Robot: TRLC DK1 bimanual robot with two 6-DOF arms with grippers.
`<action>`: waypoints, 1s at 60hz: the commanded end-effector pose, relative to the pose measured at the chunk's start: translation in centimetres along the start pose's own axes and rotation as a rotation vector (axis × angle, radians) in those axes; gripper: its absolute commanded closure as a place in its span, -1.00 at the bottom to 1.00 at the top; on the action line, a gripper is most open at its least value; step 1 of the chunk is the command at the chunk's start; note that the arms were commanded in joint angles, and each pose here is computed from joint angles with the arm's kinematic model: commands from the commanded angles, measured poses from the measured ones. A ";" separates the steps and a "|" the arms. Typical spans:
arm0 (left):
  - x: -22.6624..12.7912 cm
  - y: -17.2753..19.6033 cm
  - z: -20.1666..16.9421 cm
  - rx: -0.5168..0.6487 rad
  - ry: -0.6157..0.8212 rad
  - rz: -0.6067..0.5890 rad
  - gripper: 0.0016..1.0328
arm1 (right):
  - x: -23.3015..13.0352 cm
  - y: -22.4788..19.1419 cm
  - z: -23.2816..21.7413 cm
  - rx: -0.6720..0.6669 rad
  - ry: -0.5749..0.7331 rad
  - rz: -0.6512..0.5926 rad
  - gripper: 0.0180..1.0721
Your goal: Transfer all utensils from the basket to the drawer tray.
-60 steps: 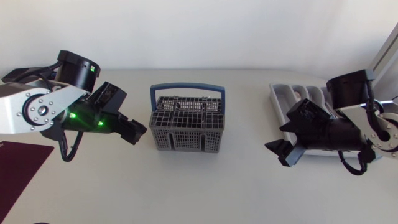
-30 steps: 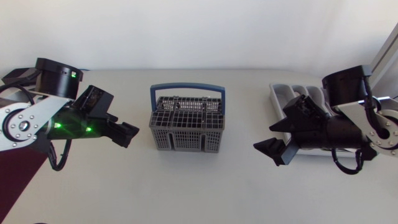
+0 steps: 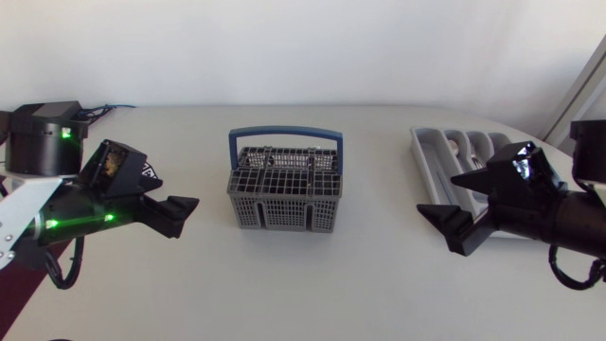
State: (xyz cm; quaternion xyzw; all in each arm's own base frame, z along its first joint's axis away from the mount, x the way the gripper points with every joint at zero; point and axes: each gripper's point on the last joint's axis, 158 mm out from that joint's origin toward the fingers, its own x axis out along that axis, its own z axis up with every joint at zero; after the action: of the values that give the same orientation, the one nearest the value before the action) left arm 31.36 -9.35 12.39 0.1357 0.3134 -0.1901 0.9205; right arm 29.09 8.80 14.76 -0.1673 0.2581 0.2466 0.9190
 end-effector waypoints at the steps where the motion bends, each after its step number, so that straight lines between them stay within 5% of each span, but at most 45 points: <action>1: -0.7 0.4 -0.6 -0.021 -0.019 0.026 -0.90 | -0.5 -0.2 -1.1 0.037 0.008 -0.023 -0.93; 32: -4.1 3.5 -2.2 -0.095 -0.212 0.179 -0.90 | -3.6 -3.4 -4.0 0.013 -0.071 -0.233 -0.93; 60: -5.4 4.6 -3.5 -0.134 -0.331 0.268 -0.90 | -4.8 -4.3 -4.6 0.166 -0.237 -0.384 -0.92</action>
State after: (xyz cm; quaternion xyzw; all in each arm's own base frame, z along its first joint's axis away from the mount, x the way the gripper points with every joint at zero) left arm 27.91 -3.02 14.41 0.0980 0.1515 -0.0775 0.9805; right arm 26.12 1.56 15.12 -0.1361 0.1380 0.0725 0.9784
